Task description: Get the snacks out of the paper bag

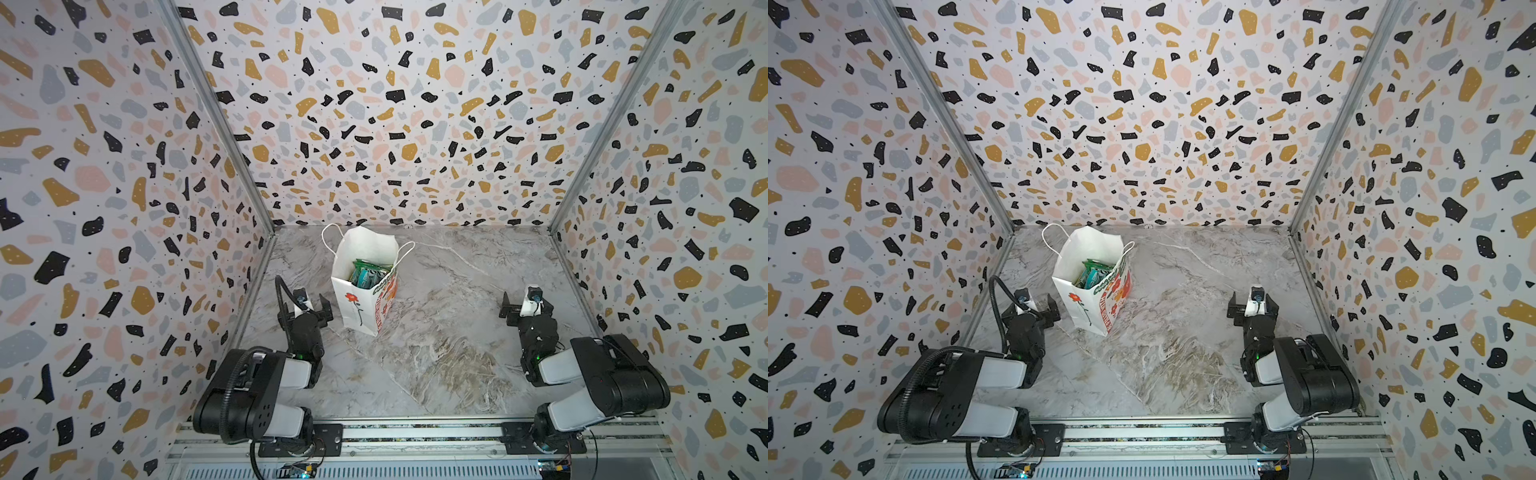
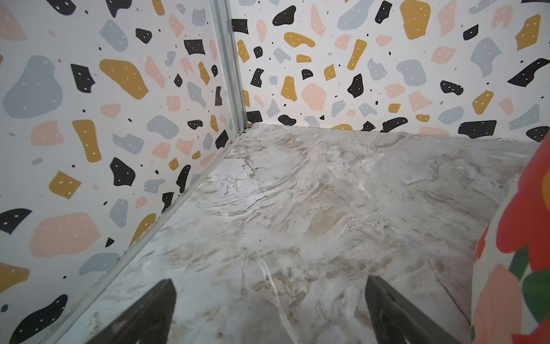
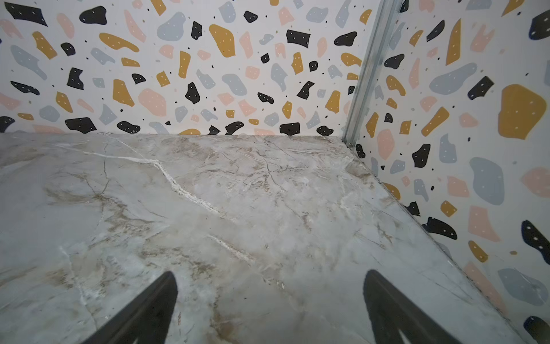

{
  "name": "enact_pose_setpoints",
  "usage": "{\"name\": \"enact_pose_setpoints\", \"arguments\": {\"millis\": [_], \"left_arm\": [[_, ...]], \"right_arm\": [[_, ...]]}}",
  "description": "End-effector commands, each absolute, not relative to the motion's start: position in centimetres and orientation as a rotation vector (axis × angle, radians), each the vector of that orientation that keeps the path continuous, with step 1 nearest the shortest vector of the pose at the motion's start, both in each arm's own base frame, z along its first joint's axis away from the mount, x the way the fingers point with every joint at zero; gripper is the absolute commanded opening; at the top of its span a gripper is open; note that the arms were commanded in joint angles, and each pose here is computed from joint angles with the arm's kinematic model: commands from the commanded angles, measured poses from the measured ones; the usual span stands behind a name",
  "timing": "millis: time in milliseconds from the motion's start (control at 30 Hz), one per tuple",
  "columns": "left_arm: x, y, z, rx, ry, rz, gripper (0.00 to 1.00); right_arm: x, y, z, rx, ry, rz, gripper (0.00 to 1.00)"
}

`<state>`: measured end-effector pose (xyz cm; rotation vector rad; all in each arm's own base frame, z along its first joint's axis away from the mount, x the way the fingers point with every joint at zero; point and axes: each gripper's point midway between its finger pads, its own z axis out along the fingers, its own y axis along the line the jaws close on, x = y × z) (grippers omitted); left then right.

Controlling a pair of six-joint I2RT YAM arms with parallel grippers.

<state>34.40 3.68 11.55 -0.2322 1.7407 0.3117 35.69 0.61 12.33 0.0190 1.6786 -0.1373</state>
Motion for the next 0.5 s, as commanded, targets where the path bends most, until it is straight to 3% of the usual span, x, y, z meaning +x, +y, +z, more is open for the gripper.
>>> {"name": "enact_pose_setpoints", "arguments": {"millis": [0, 467], "left_arm": [[34.79, 3.90, 13.59, -0.249, 1.663, 0.300, 1.00], [34.79, 3.88, 13.49, -0.248, 1.666, 0.300, 1.00]], "right_arm": [[36.13, 0.70, 13.33, 0.017, 1.646, -0.132, 0.99], [36.16, 0.69, 13.35, 0.018, 1.646, -0.131, 0.99]]}}
